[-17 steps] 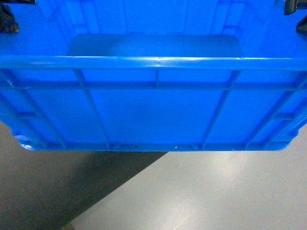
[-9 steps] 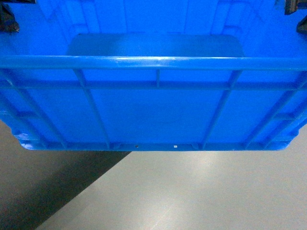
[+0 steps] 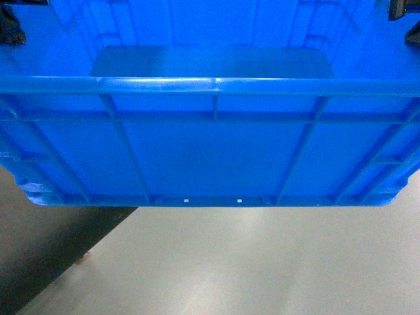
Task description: Place box next to blue box on left shelf
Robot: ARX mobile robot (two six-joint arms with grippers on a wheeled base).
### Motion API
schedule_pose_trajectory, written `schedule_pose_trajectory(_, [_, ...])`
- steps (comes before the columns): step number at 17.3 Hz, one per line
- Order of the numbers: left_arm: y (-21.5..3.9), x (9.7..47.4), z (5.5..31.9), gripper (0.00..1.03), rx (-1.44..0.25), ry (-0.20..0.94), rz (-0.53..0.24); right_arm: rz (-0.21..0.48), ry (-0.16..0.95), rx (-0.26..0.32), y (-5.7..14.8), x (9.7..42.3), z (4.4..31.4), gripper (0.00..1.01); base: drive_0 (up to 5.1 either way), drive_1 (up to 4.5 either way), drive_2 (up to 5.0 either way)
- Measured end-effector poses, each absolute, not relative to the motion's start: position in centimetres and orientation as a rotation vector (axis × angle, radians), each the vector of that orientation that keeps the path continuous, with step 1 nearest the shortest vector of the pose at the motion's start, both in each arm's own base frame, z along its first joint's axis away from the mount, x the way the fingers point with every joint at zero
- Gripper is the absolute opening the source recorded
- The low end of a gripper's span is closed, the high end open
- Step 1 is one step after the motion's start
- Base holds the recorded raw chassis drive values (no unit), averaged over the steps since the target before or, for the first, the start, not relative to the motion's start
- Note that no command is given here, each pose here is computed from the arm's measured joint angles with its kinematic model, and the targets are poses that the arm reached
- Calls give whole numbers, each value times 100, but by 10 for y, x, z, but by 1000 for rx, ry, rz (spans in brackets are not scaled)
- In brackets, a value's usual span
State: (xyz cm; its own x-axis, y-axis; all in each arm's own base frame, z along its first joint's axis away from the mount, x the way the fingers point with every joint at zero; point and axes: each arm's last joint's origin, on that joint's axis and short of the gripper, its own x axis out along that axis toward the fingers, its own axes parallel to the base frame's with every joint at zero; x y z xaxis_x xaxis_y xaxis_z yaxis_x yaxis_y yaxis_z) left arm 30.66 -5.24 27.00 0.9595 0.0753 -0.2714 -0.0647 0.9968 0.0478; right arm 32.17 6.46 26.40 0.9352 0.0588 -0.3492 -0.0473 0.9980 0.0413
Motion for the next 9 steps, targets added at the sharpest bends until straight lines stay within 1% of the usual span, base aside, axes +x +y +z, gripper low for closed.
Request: schedule_pose_trajectory(9, [-52, 307, 270, 20, 39, 277, 71, 55, 358, 32, 65, 322, 264, 21, -158, -158, -158])
